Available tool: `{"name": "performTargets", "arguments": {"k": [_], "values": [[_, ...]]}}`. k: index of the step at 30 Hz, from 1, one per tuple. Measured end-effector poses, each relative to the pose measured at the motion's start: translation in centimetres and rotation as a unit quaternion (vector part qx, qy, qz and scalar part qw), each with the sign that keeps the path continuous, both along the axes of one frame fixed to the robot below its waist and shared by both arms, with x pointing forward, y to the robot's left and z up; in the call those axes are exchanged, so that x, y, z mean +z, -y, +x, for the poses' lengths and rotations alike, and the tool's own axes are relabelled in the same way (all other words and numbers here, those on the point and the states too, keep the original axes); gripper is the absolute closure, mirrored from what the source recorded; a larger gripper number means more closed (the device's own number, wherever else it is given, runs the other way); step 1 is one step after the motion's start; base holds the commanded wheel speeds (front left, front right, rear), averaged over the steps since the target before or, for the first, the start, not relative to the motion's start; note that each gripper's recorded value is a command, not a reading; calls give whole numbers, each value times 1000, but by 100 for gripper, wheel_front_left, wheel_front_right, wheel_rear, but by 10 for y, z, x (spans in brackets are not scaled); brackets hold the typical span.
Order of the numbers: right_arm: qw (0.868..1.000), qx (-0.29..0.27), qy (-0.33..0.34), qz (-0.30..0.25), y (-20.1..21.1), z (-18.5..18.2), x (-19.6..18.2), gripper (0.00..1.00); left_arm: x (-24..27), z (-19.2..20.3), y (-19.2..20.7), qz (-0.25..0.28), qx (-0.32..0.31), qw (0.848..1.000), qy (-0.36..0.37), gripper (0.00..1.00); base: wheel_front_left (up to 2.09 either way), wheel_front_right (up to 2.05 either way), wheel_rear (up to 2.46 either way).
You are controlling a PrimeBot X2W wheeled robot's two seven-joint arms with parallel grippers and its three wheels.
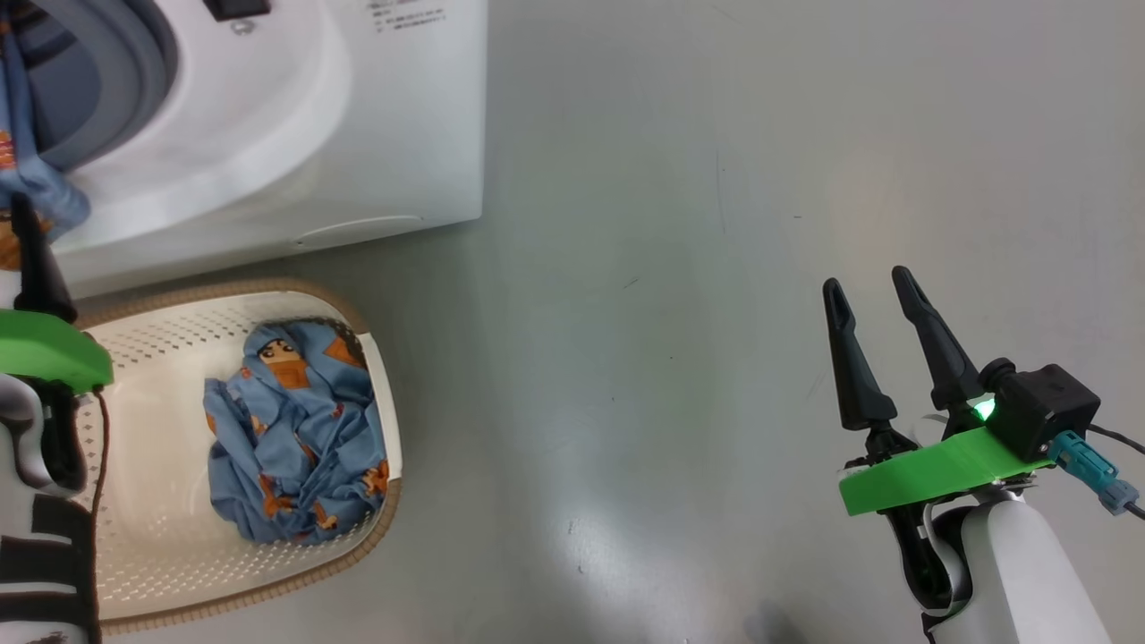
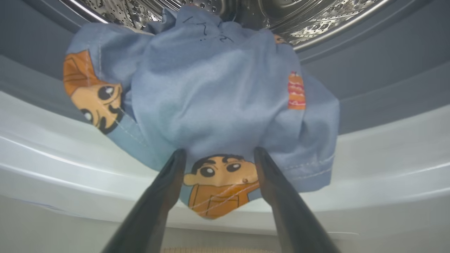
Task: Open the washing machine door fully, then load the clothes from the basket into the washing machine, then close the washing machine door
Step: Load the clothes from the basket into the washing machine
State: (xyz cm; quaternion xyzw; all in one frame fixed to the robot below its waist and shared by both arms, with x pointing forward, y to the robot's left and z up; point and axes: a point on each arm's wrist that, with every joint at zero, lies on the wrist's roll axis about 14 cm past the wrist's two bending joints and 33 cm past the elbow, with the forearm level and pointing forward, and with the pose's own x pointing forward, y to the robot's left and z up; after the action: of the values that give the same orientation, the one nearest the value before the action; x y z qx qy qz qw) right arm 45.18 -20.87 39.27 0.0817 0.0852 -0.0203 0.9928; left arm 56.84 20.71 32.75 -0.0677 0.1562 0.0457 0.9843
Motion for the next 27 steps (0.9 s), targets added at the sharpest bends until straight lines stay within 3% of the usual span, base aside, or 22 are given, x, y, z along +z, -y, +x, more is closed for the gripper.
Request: {"name": "performTargets", "arguments": {"k": [14, 15, 16, 18, 27], "values": [[1000, -6, -7, 0, 4, -2, -4, 0, -9, 10, 2, -13, 2, 1000, -12, 0, 0, 0, 0], [1000, -6, -7, 0, 4, -2, -5, 0, -10, 11, 2, -17, 3, 1000, -12, 21, 0, 0, 0], [1000, -6, -7, 0, 4, -2, -5, 0, -10, 11, 1, -24, 6, 1000, -11, 53, 0, 0, 0], [1000, -6, -7, 0, 4, -2, -5, 0, -10, 12, 4, -29, 3, 1000, -11, 100, 0, 0, 0], [1000, -6, -2, 0, 4, -1, -1, 0, -8, 12, 5, -35, -1, 999, -14, 100, 0, 0, 0]]}}
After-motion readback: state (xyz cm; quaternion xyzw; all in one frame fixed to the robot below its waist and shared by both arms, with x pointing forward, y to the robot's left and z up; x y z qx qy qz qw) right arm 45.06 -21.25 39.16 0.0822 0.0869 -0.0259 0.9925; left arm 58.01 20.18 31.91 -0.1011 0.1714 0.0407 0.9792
